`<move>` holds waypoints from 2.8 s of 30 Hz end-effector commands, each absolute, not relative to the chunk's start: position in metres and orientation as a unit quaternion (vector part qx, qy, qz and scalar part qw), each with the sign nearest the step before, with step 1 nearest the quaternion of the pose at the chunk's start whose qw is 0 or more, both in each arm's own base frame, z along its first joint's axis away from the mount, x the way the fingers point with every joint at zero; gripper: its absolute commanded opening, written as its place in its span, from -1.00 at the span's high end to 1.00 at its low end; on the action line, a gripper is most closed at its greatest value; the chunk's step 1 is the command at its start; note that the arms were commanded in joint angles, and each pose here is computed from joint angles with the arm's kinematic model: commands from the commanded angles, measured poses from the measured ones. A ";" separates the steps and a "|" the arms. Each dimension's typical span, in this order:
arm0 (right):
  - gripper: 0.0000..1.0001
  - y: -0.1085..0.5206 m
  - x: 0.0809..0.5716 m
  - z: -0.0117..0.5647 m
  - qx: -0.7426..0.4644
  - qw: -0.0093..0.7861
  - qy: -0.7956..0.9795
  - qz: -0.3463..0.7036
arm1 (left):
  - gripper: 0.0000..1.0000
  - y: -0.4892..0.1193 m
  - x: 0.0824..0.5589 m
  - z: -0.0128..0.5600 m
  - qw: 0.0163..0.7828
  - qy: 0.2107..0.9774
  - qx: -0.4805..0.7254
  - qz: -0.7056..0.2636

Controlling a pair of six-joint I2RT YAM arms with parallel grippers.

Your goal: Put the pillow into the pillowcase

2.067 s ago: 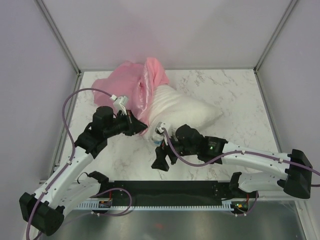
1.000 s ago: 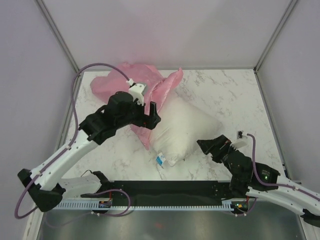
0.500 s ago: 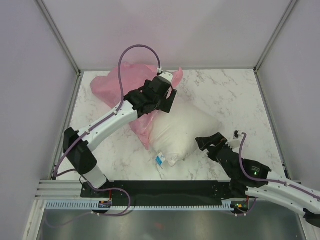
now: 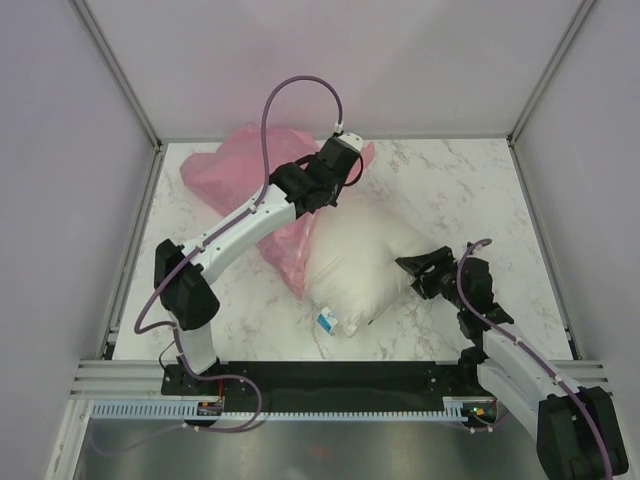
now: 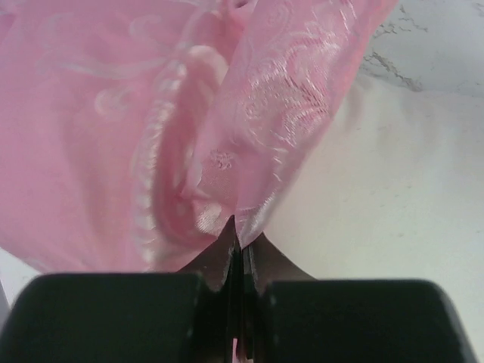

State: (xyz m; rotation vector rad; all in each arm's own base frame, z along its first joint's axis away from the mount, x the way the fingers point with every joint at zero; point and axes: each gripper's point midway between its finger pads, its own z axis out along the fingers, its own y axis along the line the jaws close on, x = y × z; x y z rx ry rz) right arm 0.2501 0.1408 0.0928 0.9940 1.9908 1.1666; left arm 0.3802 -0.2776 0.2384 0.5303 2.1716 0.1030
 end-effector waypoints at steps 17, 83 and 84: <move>0.99 0.231 0.253 0.288 0.035 0.453 0.698 0.554 | 0.95 -0.410 0.203 0.419 0.382 0.751 0.387 -0.376; 1.00 0.248 0.254 0.281 0.051 0.523 0.714 0.463 | 0.95 -0.228 0.300 0.258 0.417 0.875 0.197 0.149; 1.00 0.246 0.254 0.282 0.046 0.527 0.715 0.456 | 0.95 -0.237 0.295 0.258 0.408 0.880 0.212 0.118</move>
